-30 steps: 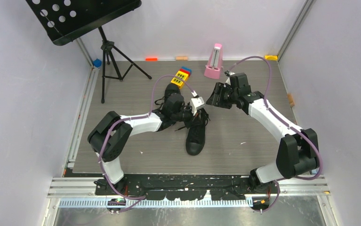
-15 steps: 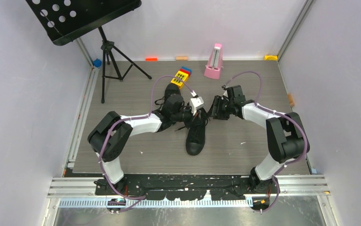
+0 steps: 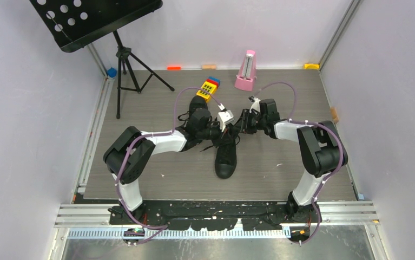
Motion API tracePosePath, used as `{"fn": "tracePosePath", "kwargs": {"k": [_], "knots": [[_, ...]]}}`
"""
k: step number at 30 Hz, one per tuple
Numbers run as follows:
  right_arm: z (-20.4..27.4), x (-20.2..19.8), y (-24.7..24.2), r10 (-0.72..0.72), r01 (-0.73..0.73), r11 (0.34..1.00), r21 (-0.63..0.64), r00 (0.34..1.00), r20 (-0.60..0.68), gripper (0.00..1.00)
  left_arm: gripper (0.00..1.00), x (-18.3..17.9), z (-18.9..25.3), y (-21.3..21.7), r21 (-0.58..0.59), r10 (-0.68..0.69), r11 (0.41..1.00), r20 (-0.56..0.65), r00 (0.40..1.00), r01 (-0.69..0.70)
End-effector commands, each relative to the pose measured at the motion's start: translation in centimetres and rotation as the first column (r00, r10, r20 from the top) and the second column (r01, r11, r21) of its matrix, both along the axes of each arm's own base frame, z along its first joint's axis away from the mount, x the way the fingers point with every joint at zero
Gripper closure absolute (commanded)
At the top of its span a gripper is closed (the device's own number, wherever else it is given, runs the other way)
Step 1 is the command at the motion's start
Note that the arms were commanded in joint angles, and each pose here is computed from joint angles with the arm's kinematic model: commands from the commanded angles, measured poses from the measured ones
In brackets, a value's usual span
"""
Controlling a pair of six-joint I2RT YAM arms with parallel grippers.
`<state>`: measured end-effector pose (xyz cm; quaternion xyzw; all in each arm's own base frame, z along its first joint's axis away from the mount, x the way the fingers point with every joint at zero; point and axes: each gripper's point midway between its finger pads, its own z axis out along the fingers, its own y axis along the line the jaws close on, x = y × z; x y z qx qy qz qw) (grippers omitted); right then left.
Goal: Tie the shoes
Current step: Wrap the shoelace around the shoelace.
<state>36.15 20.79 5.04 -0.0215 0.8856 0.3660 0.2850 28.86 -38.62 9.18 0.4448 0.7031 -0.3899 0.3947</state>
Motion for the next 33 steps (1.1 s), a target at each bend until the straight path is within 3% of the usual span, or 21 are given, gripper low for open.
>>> {"fn": "tracePosePath", "kwargs": {"k": [1, 6, 16, 22, 29, 33], "knots": [[1.3, 1.1, 1.5, 0.070, -0.079, 0.994, 0.077, 0.991, 0.110, 0.73, 1.00, 0.3, 1.0, -0.7, -0.046, -0.012, 0.999, 0.001, 1.000, 0.012], [2.7, 0.5, 0.8, 0.035, -0.045, 0.997, 0.061, 0.989, 0.146, 0.99, 1.00, 0.5, 0.9, -0.5, -0.045, -0.005, 0.999, -0.001, 1.000, 0.005], [6.5, -3.0, 0.5, 0.049, -0.042, 0.998, -0.036, 0.978, 0.205, 1.00, 1.00, 0.7, 1.1, -0.1, -0.054, 0.025, 0.998, 0.012, 1.000, -0.024], [5.7, -5.4, 0.4, 0.070, -0.053, 0.990, -0.134, 0.989, 0.130, 1.00, 1.00, 0.4, 1.6, 0.1, -0.091, 0.025, 0.996, 0.028, 0.999, -0.022], [6.1, -3.5, -0.9, 0.039, -0.007, 0.968, -0.249, 0.992, 0.123, 1.00, 1.00, 0.0, 1.8, 0.3, -0.098, 0.011, 0.995, 0.053, 0.999, -0.006], [7.6, -2.0, -0.3, 0.039, -0.002, 0.969, -0.247, 0.988, 0.148, 1.00, 1.00, -0.1, 1.9, 0.3, -0.106, -0.005, 0.994, 0.086, 0.996, 0.014]]}}
